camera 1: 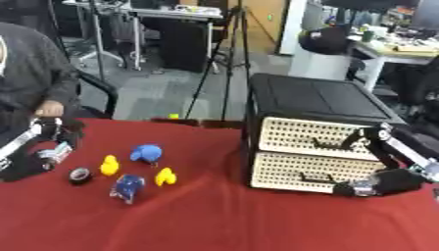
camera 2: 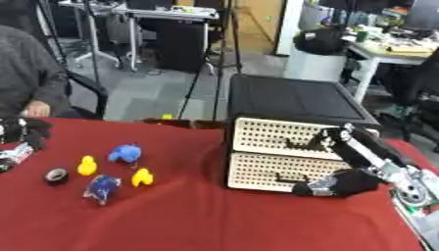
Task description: Pick up objects from table and place into drawer.
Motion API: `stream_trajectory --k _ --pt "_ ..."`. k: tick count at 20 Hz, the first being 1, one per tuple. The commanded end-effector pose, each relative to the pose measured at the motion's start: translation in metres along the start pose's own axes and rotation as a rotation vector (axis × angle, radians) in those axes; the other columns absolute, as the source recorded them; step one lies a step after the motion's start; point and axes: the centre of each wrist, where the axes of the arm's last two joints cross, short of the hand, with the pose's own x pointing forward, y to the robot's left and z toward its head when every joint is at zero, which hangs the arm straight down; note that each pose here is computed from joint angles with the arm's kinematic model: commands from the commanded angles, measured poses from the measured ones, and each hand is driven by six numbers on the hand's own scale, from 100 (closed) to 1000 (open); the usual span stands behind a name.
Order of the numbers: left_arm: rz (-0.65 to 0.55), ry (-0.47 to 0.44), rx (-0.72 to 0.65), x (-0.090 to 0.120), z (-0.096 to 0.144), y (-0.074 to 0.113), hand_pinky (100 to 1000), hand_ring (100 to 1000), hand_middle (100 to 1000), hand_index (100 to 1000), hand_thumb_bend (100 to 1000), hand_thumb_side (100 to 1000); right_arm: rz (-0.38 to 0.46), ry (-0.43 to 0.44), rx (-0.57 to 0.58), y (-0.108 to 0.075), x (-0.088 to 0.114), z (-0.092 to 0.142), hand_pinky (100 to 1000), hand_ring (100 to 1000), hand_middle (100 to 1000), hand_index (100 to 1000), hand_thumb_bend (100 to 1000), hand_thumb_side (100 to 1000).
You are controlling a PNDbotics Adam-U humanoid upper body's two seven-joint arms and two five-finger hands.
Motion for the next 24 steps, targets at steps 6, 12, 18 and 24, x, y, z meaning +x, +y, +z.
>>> stream_trajectory --k 6,12,18,24 --pt "0.029 -0.043 0.033 0.017 0.003 0.005 609 583 636 818 100 688 0.032 0.096 -0.027 -0.010 -0.025 -0.014 100 100 100 674 1000 585" --pt "0.051 -0.040 0.024 0.018 0.005 -0.001 609 582 636 818 100 698 0.033 0.125 -0.041 -0.011 -0.035 -0.021 100 100 100 675 1000 584" --pt "0.061 -0.042 0.016 0.019 0.004 -0.004 609 581 636 819 100 702 0.038 0.137 -0.038 -0.010 -0.039 -0.024 100 100 100 675 1000 577" --pt "0.068 -0.045 0.010 0.019 0.004 -0.007 609 581 635 819 100 704 0.043 0.155 -0.033 -0.010 -0.043 -0.027 100 100 100 676 1000 568"
